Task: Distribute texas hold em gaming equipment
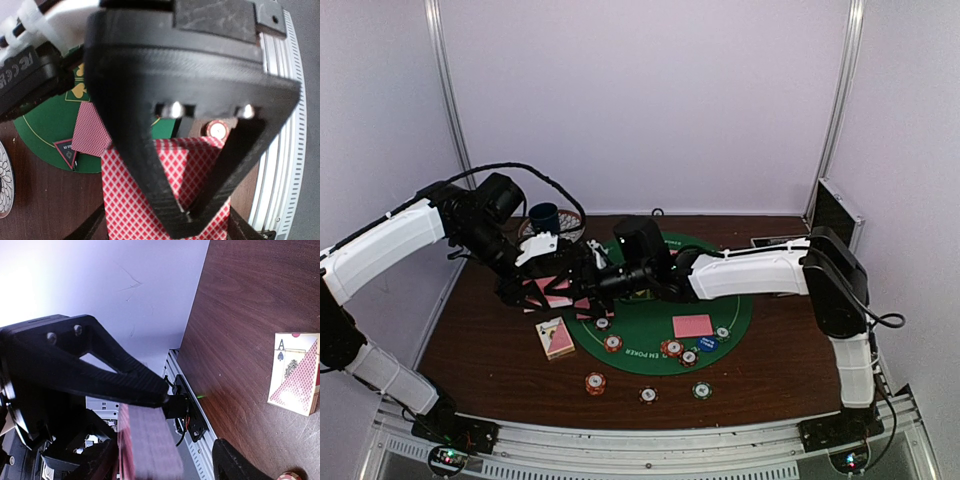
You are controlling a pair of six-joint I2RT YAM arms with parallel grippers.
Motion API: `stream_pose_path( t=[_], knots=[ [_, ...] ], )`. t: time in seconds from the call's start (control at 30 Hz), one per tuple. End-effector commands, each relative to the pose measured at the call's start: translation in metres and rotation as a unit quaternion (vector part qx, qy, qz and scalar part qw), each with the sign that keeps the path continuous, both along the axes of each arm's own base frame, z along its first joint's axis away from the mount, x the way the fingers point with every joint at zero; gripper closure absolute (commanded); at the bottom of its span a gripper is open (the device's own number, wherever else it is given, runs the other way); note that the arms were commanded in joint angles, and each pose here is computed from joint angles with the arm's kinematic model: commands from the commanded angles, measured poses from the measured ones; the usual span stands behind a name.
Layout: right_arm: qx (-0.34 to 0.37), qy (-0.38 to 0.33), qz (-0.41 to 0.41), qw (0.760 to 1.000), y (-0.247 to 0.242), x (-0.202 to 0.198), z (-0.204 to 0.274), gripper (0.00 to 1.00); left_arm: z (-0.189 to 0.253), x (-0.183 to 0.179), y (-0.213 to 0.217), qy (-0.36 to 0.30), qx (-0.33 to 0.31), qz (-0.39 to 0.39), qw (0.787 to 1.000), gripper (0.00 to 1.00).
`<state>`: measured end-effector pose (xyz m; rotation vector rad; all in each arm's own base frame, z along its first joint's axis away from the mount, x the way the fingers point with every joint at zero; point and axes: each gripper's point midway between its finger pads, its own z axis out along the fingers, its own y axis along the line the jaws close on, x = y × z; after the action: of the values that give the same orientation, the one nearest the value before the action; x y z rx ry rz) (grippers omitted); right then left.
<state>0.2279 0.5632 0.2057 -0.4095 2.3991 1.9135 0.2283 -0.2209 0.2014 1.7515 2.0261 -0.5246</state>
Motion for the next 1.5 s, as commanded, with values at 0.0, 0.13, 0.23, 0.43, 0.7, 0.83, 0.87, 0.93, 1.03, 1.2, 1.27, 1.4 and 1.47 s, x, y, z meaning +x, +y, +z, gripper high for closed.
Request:
stream_pose_path(
  t=[0.0,0.13,0.23,0.43,0.7,0.83,0.87,0.93,1.03,1.2,1.27,1.4,1.47],
  knots=[
    [0.032,0.004,-0.007,0.999,0.012,0.009,0.013,0.33,0.018,0.002,-0.005,-0.017,-0.027,-0.002,1.0,1.0],
    [0.029,0.016,-0.006,0.999,0.014,0.01,0.007,0.34,0.017,0.001,-0.005,-0.016,-0.026,-0.002,1.0,1.0],
    [0.024,0.025,-0.011,0.999,0.01,0.013,0.0,0.37,0.017,0.001,-0.005,-0.017,-0.026,-0.003,1.0,1.0],
    [0.008,0.034,-0.026,0.999,-0.009,0.022,-0.014,0.45,0.018,0.001,-0.004,-0.019,-0.025,-0.003,0.999,1.0],
    [-0.011,0.031,-0.029,0.999,-0.03,0.019,-0.019,0.54,0.018,0.001,-0.004,-0.02,-0.025,-0.003,0.999,1.0],
    [-0.011,0.022,-0.025,0.999,-0.034,0.017,-0.009,0.57,0.018,0.001,-0.004,-0.019,-0.024,-0.002,1.0,1.0],
    [-0.011,0.02,-0.024,0.999,-0.034,0.016,-0.006,0.58,0.018,0.001,-0.003,-0.02,-0.024,-0.002,1.0,1.0],
    [-0.008,0.017,-0.022,1.0,-0.036,0.015,0.0,0.58,0.017,0.001,-0.003,-0.02,-0.023,-0.002,1.0,1.0],
    [0.001,0.008,-0.02,1.0,-0.04,0.013,0.016,0.58,0.017,0.001,-0.002,-0.021,-0.022,-0.001,1.0,1.0],
    [0.016,0.003,-0.019,1.0,-0.048,0.01,0.035,0.55,0.016,0.001,-0.002,-0.02,-0.021,-0.001,1.0,1.0],
    [0.026,0.003,-0.02,0.999,-0.048,0.009,0.041,0.55,0.017,0.001,-0.002,-0.02,-0.022,-0.001,1.0,1.0],
    [0.043,0.013,-0.019,0.999,-0.048,0.007,0.046,0.57,0.017,0.001,-0.003,-0.019,-0.023,-0.002,1.0,1.0],
    [0.05,0.023,-0.018,0.998,-0.048,0.006,0.047,0.61,0.016,0.001,-0.003,-0.019,-0.022,-0.001,1.0,1.0]
  ],
)
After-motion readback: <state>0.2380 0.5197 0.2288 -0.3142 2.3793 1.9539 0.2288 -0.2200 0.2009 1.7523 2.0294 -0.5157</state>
